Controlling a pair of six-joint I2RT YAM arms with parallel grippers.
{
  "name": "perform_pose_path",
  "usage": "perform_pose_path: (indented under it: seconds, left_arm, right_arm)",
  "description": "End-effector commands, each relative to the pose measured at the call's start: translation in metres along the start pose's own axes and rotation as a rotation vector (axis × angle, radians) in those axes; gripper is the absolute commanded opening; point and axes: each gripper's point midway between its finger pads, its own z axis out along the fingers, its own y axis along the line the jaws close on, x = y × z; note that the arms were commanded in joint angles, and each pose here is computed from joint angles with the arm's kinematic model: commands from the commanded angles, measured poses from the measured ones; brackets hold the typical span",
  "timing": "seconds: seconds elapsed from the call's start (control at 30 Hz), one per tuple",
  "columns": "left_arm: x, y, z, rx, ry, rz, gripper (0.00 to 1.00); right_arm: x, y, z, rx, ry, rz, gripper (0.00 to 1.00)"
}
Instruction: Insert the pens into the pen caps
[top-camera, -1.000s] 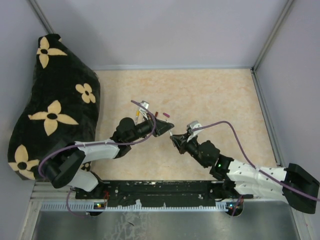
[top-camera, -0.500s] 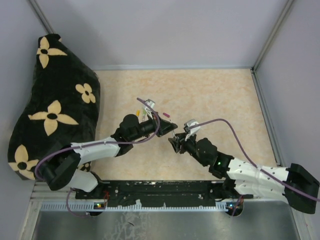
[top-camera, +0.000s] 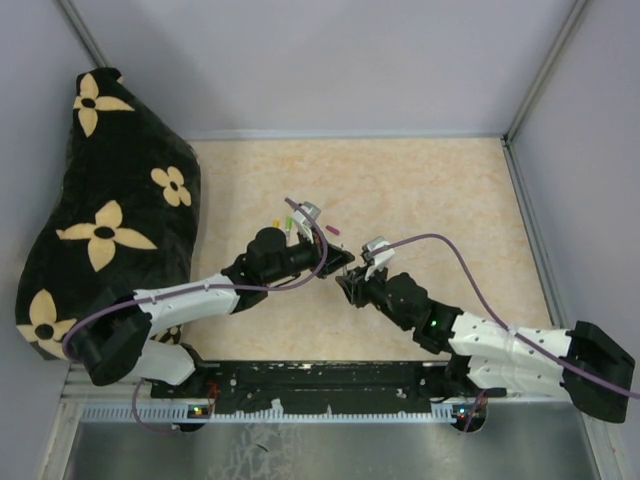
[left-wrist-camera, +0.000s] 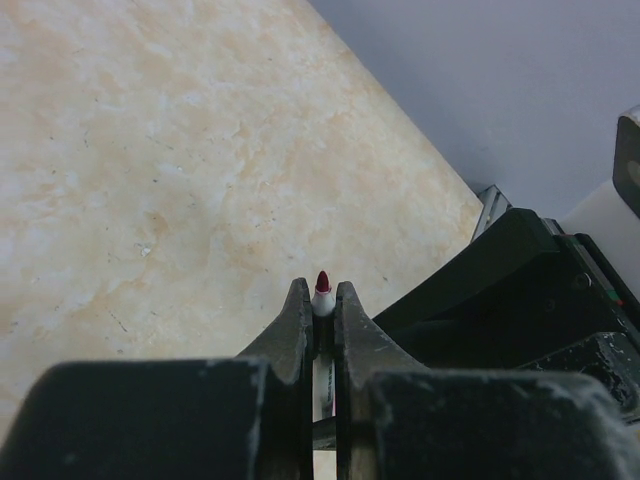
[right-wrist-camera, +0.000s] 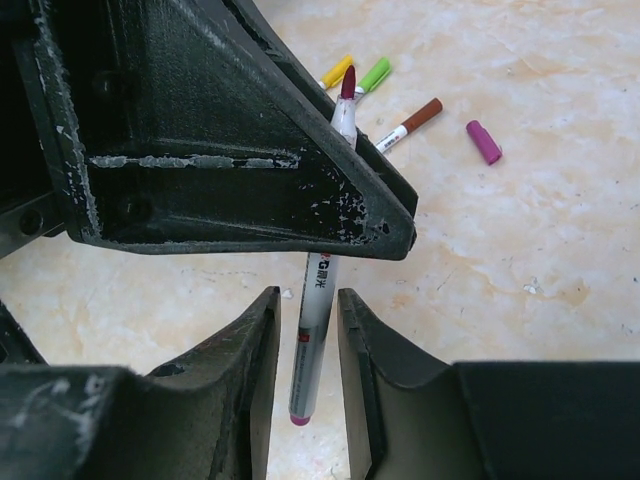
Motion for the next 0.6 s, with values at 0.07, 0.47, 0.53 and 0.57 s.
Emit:
perform_pose_path:
  seconds: [0.07, 0.47, 0.53, 0.57]
  left_arm:
    - [-0.014, -0.010, -0.001, 0.009, -0.040, 0.050, 0.00]
    - [-0.013, -0.018, 0.001, 0.025, -0.044, 0.064, 0.00]
    - [-0.012, -0.018, 0.001, 0.024, -0.044, 0.067, 0.00]
    - [-0.012, -0.017, 0.002, 0.017, -0.047, 0.068, 0.00]
  right_arm:
    - [-0.027, 0.011, 0.007, -0.025, -0.058, 0.036, 0.28]
    - [-0.027, 0.011, 0.008, -0.021, -0.062, 0.050, 0.16]
    - [-0.028, 0.010, 0.007, -0.019, -0.064, 0.050, 0.08]
    - [-0.028, 0.010, 0.007, -0.016, -0.063, 0.050, 0.03]
